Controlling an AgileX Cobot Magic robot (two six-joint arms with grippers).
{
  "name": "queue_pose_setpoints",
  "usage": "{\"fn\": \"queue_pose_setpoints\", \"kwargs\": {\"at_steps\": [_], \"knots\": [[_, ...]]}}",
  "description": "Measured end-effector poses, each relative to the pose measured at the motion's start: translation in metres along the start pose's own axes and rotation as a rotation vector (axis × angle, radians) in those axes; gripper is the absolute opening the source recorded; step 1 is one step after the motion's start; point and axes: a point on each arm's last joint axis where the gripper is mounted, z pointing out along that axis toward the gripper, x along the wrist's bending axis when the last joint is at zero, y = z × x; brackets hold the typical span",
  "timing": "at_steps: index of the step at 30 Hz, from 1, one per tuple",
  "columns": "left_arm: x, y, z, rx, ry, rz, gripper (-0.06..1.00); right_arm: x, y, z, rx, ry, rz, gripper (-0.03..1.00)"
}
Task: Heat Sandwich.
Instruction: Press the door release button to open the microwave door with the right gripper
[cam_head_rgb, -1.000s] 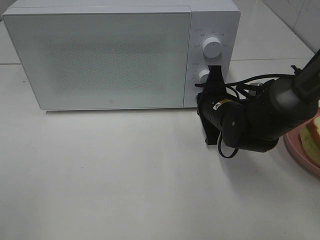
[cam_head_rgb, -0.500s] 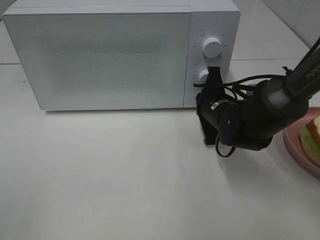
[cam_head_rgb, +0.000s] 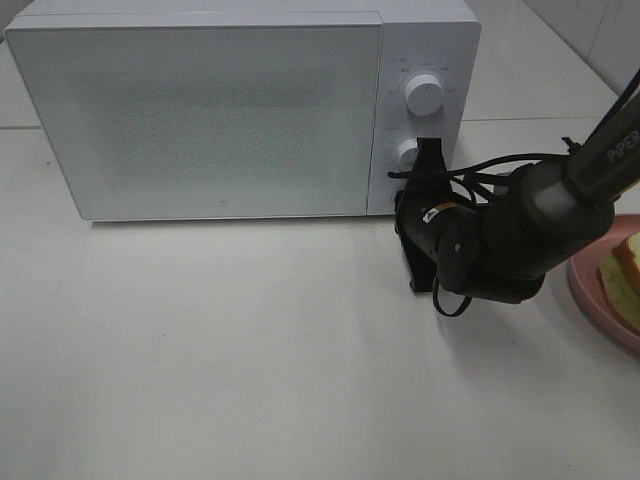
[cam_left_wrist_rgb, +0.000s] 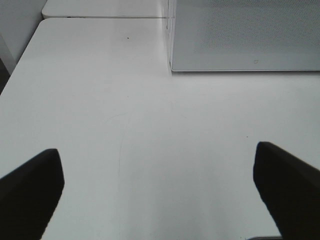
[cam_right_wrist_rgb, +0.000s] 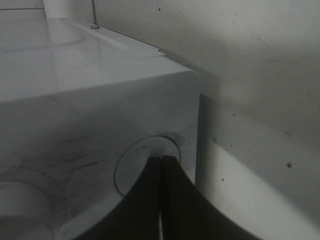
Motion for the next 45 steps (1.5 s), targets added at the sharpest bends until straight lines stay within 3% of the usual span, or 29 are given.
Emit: {"fn": "queue_pose_setpoints", "kwargs": {"at_steps": [22, 45], "knots": [[0.0, 0.0, 0.0, 0.0, 0.0, 0.0, 0.97, 0.007, 0.0, 0.001, -0.027, 0.063, -0.025, 0.01], [0.0, 0.0, 0.0, 0.0, 0.0, 0.0, 0.97, 0.011, 0.0, 0.015, -0.046, 0.028, -0.025, 0.01]]}}
